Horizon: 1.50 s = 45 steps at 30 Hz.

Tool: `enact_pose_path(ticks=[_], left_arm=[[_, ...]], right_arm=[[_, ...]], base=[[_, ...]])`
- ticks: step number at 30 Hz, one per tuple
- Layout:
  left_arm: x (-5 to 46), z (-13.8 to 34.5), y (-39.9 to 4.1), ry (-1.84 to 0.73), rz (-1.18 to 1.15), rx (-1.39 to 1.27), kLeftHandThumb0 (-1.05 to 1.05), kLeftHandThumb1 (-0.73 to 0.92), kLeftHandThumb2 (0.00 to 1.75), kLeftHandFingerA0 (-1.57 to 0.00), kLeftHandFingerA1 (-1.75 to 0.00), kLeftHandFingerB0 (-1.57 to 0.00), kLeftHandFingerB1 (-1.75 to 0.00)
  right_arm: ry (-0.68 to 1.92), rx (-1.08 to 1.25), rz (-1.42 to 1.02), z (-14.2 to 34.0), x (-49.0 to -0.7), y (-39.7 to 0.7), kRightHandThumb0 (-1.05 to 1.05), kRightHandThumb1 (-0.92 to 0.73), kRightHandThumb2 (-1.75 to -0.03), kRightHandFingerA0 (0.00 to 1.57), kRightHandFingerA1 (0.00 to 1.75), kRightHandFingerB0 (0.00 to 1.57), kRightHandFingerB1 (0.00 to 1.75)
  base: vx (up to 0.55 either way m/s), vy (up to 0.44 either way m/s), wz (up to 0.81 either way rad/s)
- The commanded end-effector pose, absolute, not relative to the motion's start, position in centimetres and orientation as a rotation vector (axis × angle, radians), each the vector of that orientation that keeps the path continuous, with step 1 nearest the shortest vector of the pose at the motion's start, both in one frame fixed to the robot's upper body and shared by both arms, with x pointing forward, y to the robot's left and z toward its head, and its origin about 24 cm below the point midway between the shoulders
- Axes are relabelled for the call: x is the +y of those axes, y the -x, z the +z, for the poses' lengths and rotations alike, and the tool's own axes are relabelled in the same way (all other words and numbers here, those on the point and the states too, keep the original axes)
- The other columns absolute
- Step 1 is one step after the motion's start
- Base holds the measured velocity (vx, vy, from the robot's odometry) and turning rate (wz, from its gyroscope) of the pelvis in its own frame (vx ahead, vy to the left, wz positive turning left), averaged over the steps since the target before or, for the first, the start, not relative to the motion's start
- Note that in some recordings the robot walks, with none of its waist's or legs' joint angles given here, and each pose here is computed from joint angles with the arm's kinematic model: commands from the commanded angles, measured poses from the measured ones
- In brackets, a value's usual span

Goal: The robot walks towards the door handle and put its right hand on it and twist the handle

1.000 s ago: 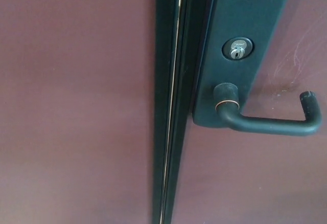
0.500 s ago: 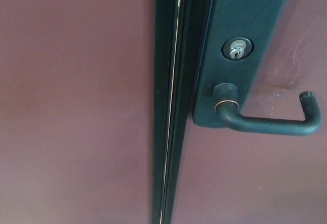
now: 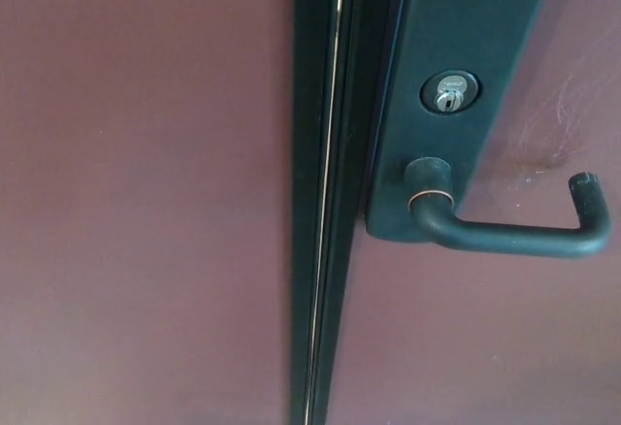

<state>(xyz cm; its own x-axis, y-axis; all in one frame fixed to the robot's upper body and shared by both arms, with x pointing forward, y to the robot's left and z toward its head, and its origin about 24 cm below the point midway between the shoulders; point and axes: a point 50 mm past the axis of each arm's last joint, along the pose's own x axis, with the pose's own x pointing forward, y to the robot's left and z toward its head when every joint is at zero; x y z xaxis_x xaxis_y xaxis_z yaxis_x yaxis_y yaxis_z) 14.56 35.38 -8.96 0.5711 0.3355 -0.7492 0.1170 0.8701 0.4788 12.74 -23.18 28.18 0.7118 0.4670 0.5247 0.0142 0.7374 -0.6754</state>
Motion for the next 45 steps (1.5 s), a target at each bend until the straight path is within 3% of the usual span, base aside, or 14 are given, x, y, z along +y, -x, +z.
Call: enact_pose_path(ticks=[1,7,8,9,11,12,14,15,39,40,45], left_arm=[[35.3,-9.2,-14.2,-0.491,0.117,0.996,-0.11,0.70,0.60,-0.53,-0.46,-0.39,-0.40],[35.4,-9.3,-13.9,-0.496,0.118,1.008,-0.11,0.70,0.60,-0.53,-0.46,-0.39,-0.39],[35.4,-9.3,-13.7,-0.500,0.118,1.014,-0.11,0.70,0.60,-0.53,-0.46,-0.39,-0.39],[35.5,-9.4,-13.6,-0.499,0.117,1.016,-0.11,0.70,0.60,-0.53,-0.46,-0.39,-0.39],[35.5,-9.4,-13.6,-0.498,0.115,1.015,-0.11,0.70,0.60,-0.53,-0.46,-0.39,-0.39],[35.5,-9.3,-13.6,-0.498,0.113,1.014,-0.11,0.70,0.60,-0.53,-0.46,-0.39,-0.40],[35.5,-9.3,-13.6,-0.502,0.107,1.014,-0.11,0.70,0.60,-0.53,-0.47,-0.39,-0.40],[35.7,-9.3,-13.3,-0.502,0.113,1.018,-0.11,0.70,0.60,-0.53,-0.46,-0.39,-0.40],[35.9,-9.1,-13.3,-0.498,0.107,1.019,-0.11,0.70,0.60,-0.52,-0.46,-0.38,-0.39],[35.9,-9.1,-13.3,-0.495,0.108,1.020,-0.11,0.70,0.60,-0.52,-0.46,-0.38,-0.39],[36.0,-9.1,-13.3,-0.499,0.109,1.024,-0.11,0.70,0.60,-0.52,-0.46,-0.38,-0.39]], right_arm=[[0.691,-0.468,0.568,28.9,-20.8,-16.5,-0.60,-0.41,-0.74,0.39,0.54,0.30,0.45],[0.745,-0.348,0.602,27.8,-21.1,-18.2,-0.63,-0.43,-0.75,0.37,0.53,0.28,0.44],[0.746,-0.324,0.612,27.4,-21.2,-18.4,-0.59,-0.52,-0.56,0.41,0.45,0.31,0.34],[0.748,-0.307,0.619,27.0,-21.2,-18.6,-0.60,-0.50,-0.56,0.40,0.45,0.30,0.34],[0.757,-0.279,0.631,26.5,-21.3,-19.0,-0.59,-0.51,-0.56,0.38,0.44,0.28,0.34],[0.773,-0.259,0.642,26.2,-21.1,-19.3,-0.62,-0.45,-0.73,0.34,0.49,0.25,0.42],[0.799,-0.239,0.653,25.8,-20.9,-19.7,-0.62,-0.46,-0.73,0.33,0.49,0.25,0.42],[0.807,-0.228,0.662,25.5,-20.7,-19.8,-0.56,-0.55,-0.56,0.38,0.42,0.28,0.33],[0.922,-0.088,0.717,23.4,-19.7,-21.5,-0.55,-0.56,-0.57,0.36,0.40,0.27,0.32],[0.928,-0.082,0.726,23.5,-19.5,-21.5,-0.59,-0.48,-0.71,0.31,0.46,0.24,0.40],[0.947,-0.059,0.746,23.7,-19.1,-21.9,-0.58,-0.48,-0.71,0.31,0.46,0.24,0.40]], base=[[0.00,0.000,0.00],[0.00,0.000,0.00],[0.00,0.000,0.00],[0.00,0.000,0.00],[0.00,0.000,0.00],[0.00,0.000,0.00],[0.00,0.000,0.00],[0.00,0.000,0.00],[0.00,0.000,0.00],[0.00,0.000,0.00],[0.00,0.000,0.00]])
